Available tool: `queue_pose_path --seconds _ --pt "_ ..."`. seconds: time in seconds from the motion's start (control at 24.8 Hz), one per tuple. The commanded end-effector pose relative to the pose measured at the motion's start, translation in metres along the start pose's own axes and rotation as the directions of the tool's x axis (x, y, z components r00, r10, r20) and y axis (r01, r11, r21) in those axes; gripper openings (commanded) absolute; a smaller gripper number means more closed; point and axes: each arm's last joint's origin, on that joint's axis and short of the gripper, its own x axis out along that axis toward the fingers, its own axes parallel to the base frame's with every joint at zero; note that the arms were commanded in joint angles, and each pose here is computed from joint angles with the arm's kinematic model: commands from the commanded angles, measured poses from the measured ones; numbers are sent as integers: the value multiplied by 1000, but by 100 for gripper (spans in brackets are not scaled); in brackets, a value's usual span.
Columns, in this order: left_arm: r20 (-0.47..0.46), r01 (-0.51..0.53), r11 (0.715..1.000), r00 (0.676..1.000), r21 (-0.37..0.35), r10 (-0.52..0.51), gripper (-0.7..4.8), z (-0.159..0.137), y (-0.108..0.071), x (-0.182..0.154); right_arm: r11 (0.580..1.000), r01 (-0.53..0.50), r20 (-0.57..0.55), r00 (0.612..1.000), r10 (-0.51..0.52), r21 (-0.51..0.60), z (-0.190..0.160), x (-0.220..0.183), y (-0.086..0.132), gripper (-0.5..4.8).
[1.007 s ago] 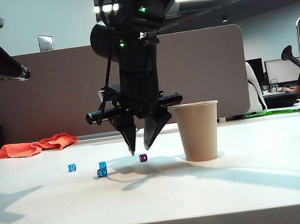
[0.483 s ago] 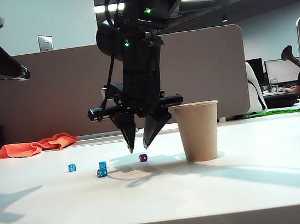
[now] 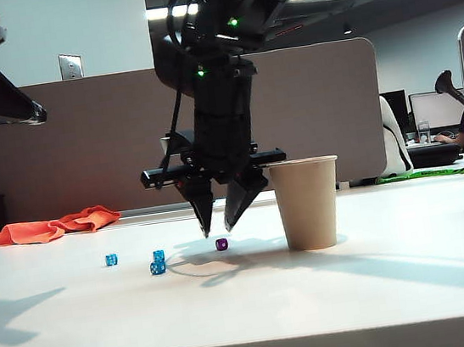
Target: Pick up the dice with a different color and drop it into the paper cup.
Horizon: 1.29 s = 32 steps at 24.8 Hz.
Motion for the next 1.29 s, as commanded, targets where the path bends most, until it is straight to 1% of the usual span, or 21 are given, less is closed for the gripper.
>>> queue_pose_path --seconds 0.04,0.36,1.01,1.29 --pt "22 3 1000 1000 4 -3 -6 4 0 -1 1000 -9 5 1000 9 5 1 1 0 159" --pt "22 3 1000 1000 4 -3 -6 4 0 0 1000 -31 -6 999 31 2 -1 6 2 159" --pt "24 3 1000 1000 4 -3 -6 4 0 0 1000 -28 0 1000 28 4 0 9 1 159" --pt "25 3 1000 1000 4 -3 -6 4 0 0 1000 -22 -7 1000 22 13 0 10 -4 158"
